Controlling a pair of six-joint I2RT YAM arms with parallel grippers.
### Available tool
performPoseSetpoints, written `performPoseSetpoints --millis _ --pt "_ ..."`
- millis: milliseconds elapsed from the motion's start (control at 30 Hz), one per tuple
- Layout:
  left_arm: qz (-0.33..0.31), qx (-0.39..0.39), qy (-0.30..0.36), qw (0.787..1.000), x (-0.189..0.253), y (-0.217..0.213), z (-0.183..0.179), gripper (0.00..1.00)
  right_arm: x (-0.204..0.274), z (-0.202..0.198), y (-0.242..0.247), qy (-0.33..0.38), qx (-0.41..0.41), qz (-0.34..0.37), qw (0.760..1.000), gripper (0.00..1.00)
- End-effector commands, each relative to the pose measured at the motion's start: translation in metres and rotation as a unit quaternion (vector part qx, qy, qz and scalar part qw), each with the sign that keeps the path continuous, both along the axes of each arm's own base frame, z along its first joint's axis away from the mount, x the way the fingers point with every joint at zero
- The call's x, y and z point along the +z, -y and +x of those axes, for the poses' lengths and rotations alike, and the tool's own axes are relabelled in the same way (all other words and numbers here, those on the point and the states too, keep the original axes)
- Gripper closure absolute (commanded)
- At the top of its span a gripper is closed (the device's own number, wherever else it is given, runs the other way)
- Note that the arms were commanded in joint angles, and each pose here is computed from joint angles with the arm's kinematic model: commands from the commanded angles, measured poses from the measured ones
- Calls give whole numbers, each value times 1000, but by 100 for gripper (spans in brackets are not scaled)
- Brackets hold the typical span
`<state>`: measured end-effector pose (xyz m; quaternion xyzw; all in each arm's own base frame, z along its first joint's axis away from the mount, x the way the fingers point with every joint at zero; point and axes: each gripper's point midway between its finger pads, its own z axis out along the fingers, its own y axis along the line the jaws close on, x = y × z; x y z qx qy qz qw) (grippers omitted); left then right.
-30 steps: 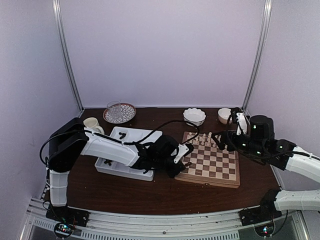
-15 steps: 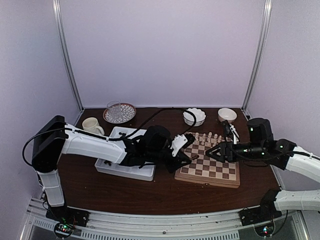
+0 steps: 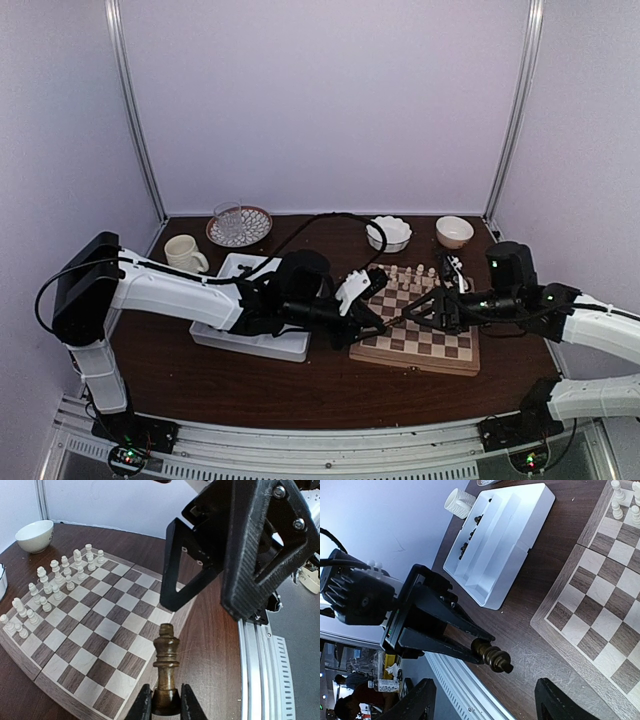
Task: Set up the chess pieces on the board
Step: Pass from the left arm to the right
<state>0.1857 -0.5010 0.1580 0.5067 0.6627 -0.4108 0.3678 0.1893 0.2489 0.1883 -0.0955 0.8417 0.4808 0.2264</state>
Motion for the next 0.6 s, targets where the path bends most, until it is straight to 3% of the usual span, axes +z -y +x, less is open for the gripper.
performPoseSetpoints --millis 0,233,333,433,567 --pt "-42 -22 15 999 27 3 -4 89 7 0 -9 -2 14 28 1000 29" --pt "-42 -26 13 999 28 5 -5 88 -6 4 -15 -17 18 19 1000 32" --pt "-41 -28 11 999 27 5 -6 88 -8 6 -17 -19 18 22 999 38" --pt "-41 -29 11 999 26 5 -6 89 -8 7 -18 -20 19 24 999 51" --pt "-41 -30 10 999 26 5 -7 89 -7 6 -19 -20 21 27 999 56"
